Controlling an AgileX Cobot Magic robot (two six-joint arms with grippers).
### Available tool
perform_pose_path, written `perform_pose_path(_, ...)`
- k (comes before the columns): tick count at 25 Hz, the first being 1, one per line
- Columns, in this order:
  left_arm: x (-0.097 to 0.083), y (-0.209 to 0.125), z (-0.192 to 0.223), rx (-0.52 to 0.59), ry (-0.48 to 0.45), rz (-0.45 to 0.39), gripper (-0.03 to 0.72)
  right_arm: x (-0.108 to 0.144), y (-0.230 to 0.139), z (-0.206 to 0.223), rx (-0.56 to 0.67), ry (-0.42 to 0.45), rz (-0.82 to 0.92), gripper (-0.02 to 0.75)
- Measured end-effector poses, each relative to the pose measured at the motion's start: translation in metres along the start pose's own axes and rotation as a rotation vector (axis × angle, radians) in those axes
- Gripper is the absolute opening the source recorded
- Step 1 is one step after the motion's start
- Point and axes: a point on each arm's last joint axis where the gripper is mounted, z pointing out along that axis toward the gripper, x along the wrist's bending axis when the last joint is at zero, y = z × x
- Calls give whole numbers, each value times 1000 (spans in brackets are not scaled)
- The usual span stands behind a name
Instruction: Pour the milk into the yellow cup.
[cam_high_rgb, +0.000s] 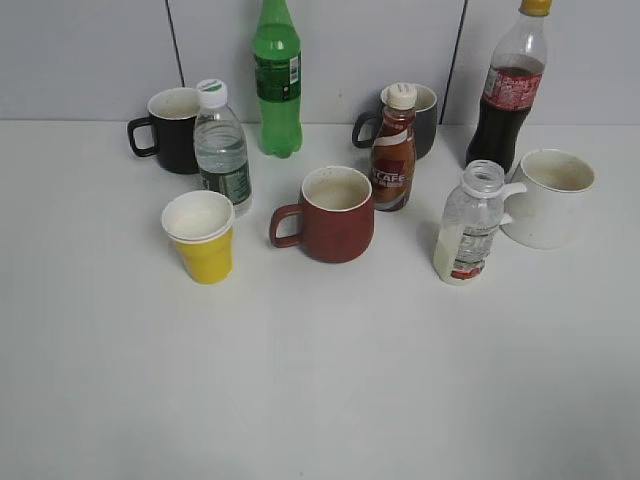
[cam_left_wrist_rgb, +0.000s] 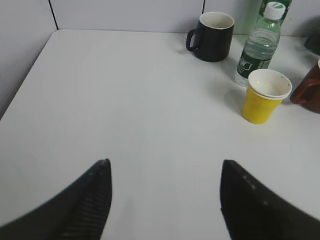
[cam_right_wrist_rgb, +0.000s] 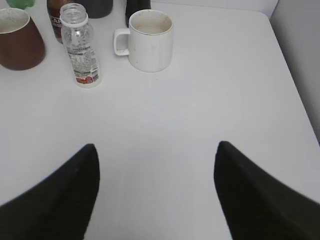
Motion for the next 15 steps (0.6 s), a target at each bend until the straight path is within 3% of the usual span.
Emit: perform_pose_path(15,0,0,0,0,0,0,513,0,0,0,0,0,2,535)
